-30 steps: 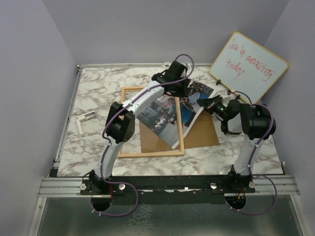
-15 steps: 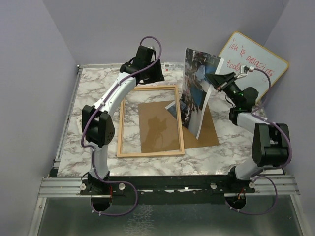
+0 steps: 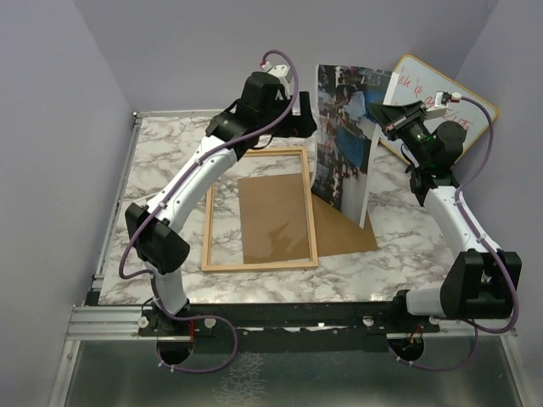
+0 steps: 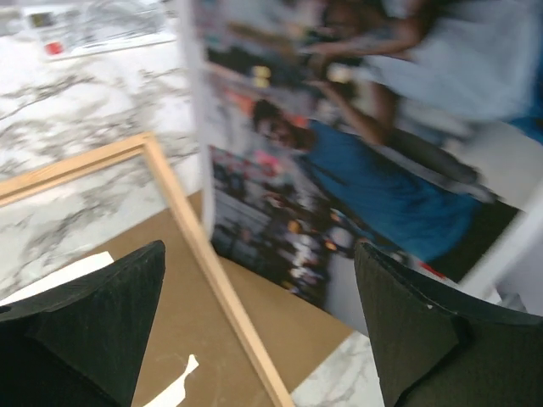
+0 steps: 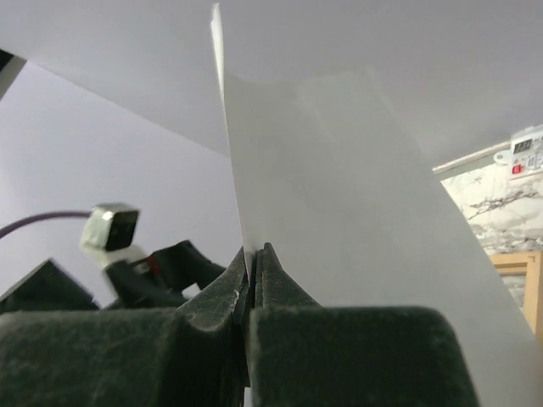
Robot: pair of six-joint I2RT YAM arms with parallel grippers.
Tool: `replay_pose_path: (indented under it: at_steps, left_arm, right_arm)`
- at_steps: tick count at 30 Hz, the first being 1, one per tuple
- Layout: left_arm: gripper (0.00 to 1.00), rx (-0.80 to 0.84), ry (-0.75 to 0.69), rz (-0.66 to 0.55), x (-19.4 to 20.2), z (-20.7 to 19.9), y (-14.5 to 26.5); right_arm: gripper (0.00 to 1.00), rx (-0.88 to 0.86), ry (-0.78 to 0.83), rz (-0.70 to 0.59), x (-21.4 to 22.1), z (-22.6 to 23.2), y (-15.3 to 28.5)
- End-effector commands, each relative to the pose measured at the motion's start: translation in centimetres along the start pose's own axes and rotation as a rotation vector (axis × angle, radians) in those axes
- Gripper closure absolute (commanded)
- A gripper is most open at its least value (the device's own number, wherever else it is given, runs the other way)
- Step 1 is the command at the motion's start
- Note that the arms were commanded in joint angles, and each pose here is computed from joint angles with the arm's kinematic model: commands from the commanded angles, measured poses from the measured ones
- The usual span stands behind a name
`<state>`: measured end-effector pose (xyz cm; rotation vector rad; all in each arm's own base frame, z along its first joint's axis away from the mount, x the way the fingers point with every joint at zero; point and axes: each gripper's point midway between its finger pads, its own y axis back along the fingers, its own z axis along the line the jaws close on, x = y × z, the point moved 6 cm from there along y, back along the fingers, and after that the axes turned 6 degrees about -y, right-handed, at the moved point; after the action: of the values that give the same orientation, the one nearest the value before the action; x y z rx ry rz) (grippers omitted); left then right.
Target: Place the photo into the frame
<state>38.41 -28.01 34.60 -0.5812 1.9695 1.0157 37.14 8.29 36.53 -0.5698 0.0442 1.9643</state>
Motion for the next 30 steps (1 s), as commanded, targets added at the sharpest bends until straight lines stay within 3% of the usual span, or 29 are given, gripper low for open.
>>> replay_pose_path:
  at_steps: [1, 7, 14, 23, 30]
  left_arm:
    - [0.05, 0.098, -0.085, -0.13, -2.2, -4.8, 3.0]
    - [0.01, 0.129, -0.139, -0.164, -1.1, -7.9, 4.3]
    - [0.01, 0.026, -0.078, -0.141, 1.8, -7.0, 4.8]
    - [0.01, 0.063, 0.079, -0.181, 2.5, -6.8, 9.0]
    - [0.01, -0.046, 0.174, -0.278, 3.2, -4.4, 12.8]
  right_arm:
    - [0.99, 0.112, -0.159, -0.001, 0.1, 0.1, -0.3]
    - [0.99, 0.195, -0.31, 0.025, 2.4, 1.9, -1.3]
    - [0.99, 0.329, -0.394, -0.003, 5.4, 3.5, -3.0]
    - [0.99, 0.496, -0.297, 0.068, 10.6, 2.9, -5.9]
    - [0.99, 0.577, -0.183, 0.15, 15.6, 1.6, -8.2]
